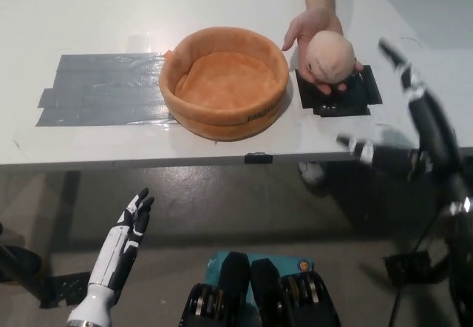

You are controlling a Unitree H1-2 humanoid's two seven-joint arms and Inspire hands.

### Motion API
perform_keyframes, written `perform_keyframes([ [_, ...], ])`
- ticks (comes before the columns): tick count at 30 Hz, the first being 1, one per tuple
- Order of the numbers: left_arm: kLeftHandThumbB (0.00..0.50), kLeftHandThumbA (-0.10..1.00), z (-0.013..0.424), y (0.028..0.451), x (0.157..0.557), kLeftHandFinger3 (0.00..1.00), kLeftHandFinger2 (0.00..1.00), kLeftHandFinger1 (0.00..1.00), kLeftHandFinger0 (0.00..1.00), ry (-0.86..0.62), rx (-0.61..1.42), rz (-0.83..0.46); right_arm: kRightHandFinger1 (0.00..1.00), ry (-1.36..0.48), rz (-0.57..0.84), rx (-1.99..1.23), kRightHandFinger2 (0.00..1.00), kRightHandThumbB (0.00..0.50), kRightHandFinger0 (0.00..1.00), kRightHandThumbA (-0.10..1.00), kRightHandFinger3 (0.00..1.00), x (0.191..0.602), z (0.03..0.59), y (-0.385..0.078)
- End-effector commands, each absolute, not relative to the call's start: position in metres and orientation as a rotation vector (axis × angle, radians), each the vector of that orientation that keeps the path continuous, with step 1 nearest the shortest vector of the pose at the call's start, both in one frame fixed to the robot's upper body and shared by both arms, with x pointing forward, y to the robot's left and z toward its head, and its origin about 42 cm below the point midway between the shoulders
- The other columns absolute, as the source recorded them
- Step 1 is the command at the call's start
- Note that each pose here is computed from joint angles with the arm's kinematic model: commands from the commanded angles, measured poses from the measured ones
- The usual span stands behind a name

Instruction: A person hands a emotional support dumpling to the robot which it grabs with its right hand and places in the soft place kept infront of it in the centre of the desk

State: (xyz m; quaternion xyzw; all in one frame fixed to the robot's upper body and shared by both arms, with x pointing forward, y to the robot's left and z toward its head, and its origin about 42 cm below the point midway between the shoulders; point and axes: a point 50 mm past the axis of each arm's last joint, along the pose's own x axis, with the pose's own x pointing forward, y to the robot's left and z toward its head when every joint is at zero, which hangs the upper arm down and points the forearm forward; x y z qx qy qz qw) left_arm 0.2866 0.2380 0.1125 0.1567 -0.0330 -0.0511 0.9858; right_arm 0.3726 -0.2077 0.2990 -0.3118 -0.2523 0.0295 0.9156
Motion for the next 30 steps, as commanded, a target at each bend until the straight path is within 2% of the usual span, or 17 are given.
perform_keyframes([
  [1,0.075,1.00,0.129,0.236,0.288,1.00,1.00,1.00,1.00,-0.147,0.319,-0.105,1.00,-0.471,-0.006,-0.745,1.00,0.375,1.00,0.96,1.00,0.415,0.352,-0.212],
  [5,0.078,1.00,0.131,0.237,0.289,1.00,1.00,1.00,1.00,-0.147,0.323,-0.099,1.00,-0.429,0.017,-0.779,1.00,0.369,1.00,0.95,1.00,0.439,0.371,-0.206],
  [6,0.076,1.00,0.131,0.237,0.289,1.00,1.00,1.00,1.00,-0.147,0.326,-0.098,1.00,-0.411,0.024,-0.796,1.00,0.385,1.00,0.95,1.00,0.450,0.379,-0.202],
  [10,0.075,1.00,0.132,0.236,0.290,1.00,1.00,1.00,1.00,-0.154,0.325,-0.099,1.00,-0.354,0.042,-0.847,1.00,0.393,1.00,0.97,1.00,0.476,0.392,-0.192],
  [13,0.074,1.00,0.135,0.235,0.293,1.00,1.00,1.00,1.00,-0.162,0.328,-0.101,1.00,-0.324,0.072,-0.855,1.00,0.404,1.00,0.94,1.00,0.500,0.397,-0.183],
  [16,0.073,1.00,0.136,0.235,0.292,1.00,1.00,1.00,1.00,-0.157,0.323,-0.102,1.00,-0.272,0.081,-0.898,1.00,0.425,1.00,0.97,1.00,0.514,0.397,-0.173],
  [19,0.074,1.00,0.135,0.235,0.293,1.00,1.00,1.00,1.00,-0.159,0.311,-0.099,1.00,-0.239,0.096,-0.905,1.00,0.421,1.00,0.93,1.00,0.527,0.397,-0.165],
  [22,0.066,1.00,0.135,0.235,0.294,1.00,1.00,1.00,1.00,-0.161,0.320,-0.098,1.00,-0.216,0.104,-0.915,1.00,0.457,1.00,0.93,1.00,0.538,0.392,-0.158],
  [30,0.065,1.00,0.136,0.236,0.295,1.00,1.00,1.00,1.00,-0.164,0.325,-0.098,1.00,-0.103,0.146,-0.892,1.00,0.456,1.00,0.92,1.00,0.558,0.376,-0.144],
])
